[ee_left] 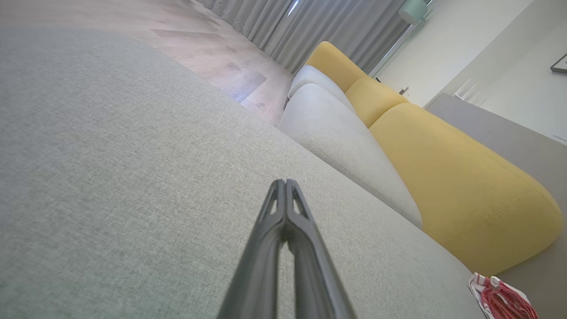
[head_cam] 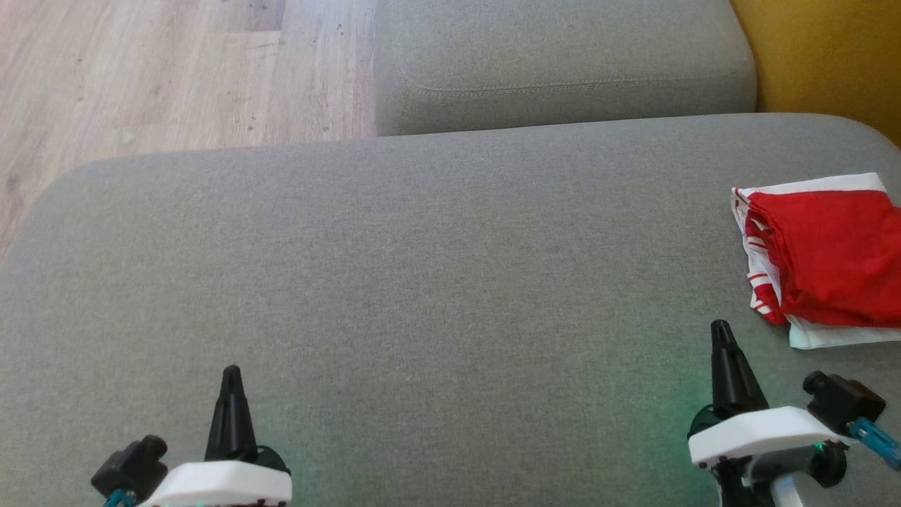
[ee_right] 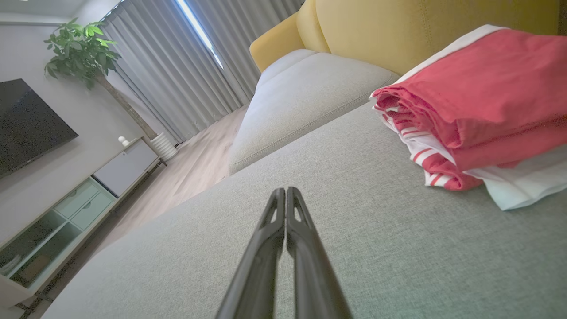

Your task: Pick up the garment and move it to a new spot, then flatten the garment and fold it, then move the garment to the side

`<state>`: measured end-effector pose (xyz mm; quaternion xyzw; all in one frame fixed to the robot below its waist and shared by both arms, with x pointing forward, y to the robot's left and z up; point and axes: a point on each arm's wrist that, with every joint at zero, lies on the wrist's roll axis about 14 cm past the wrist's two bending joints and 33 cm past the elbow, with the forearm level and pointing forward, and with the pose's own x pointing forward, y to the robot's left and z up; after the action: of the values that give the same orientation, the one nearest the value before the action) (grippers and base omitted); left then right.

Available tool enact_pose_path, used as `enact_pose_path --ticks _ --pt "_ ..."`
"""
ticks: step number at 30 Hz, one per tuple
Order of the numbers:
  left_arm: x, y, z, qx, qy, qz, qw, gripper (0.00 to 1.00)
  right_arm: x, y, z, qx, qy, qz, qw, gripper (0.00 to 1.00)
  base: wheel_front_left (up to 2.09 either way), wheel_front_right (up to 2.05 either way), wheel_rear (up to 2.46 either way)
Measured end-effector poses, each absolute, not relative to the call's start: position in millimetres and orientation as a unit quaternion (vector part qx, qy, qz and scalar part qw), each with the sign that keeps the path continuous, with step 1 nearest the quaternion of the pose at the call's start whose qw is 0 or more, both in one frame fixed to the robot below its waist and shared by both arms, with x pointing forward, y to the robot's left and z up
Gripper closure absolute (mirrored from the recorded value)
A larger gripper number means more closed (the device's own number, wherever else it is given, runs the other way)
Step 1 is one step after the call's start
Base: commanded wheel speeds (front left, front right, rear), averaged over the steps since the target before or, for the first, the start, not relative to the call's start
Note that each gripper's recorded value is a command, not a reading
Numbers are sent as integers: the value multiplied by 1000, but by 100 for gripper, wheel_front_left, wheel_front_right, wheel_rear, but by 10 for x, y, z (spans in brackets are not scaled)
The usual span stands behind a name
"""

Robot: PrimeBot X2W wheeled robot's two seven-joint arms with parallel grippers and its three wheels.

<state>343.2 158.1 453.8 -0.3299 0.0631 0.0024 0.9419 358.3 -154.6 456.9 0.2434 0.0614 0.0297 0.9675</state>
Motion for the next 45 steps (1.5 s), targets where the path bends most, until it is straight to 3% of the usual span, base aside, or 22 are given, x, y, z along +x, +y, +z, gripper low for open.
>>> enact_pose_path --ticks 45 --pt "3573 1736 4563 -511 73 35 856 100 3652 -1839 4597 469 61 -34 880 100 0 0 0"
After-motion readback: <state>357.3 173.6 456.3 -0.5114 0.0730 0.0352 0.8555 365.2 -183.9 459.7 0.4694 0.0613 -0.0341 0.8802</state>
